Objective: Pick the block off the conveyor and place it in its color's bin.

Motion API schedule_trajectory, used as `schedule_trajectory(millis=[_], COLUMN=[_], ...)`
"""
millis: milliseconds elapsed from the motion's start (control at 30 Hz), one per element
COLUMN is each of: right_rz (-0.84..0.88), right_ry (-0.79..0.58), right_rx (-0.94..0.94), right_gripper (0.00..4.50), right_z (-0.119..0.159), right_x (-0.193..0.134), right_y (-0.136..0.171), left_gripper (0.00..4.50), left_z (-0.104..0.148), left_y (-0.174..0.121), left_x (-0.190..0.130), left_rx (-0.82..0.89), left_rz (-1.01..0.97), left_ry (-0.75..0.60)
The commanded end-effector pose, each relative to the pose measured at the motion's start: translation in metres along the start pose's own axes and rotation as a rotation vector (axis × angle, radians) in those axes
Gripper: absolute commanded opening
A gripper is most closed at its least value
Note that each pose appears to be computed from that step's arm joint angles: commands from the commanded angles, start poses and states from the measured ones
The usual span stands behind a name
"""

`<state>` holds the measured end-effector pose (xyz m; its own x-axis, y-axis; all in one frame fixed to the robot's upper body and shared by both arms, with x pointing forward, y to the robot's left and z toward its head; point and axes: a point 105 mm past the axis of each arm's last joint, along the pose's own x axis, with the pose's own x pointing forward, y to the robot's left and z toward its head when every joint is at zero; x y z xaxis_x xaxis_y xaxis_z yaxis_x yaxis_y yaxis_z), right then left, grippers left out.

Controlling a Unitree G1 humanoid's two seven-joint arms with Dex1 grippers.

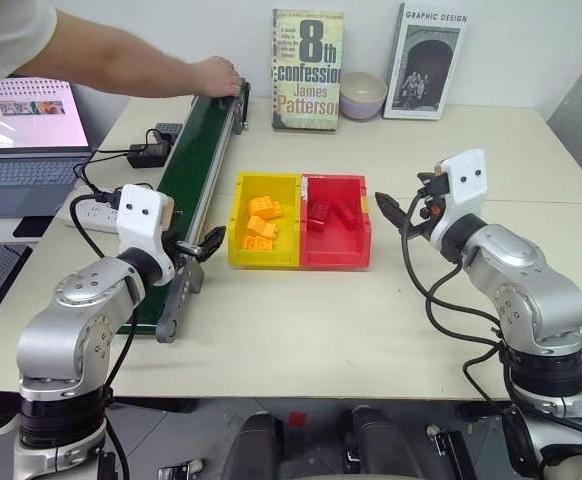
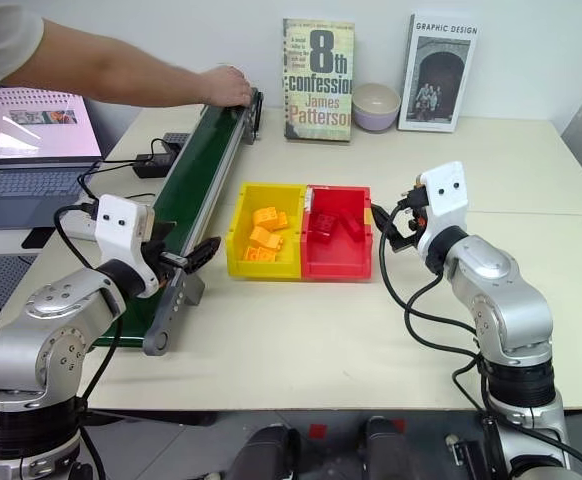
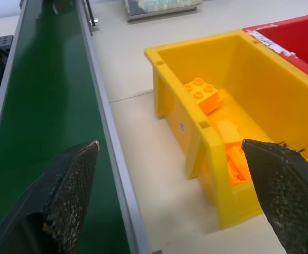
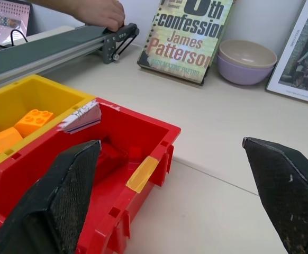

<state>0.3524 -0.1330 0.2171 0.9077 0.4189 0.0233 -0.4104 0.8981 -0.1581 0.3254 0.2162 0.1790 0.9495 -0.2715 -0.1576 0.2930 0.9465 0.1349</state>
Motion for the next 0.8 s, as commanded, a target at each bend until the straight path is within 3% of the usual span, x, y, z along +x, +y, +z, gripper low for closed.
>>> schedule_trajectory(millis=[33,467,800], right_rz=[0.008,0.058,0.328], right_ry=[-0.057,-0.051,-0.126], right_rx=[-0.015,-0.039,-0.046], right_gripper=[4.50,4.50,4.50], right_z=[0.014,0.015,0.036], right_x=[0.000,0.000,0.007], right_y=[0.002,0.002,0.021], left_gripper=[4.50,4.50,4.50], left_z=[0.016,0.017,0.026], left_y=[-0.001,0.016,0.042], left_x=[-0.006,-0.017,-0.026], left_rx=[0.032,-0.018,-0.053], left_rz=[0.001,0.108,0.301], left_ry=[-0.049,-0.079,-0.176])
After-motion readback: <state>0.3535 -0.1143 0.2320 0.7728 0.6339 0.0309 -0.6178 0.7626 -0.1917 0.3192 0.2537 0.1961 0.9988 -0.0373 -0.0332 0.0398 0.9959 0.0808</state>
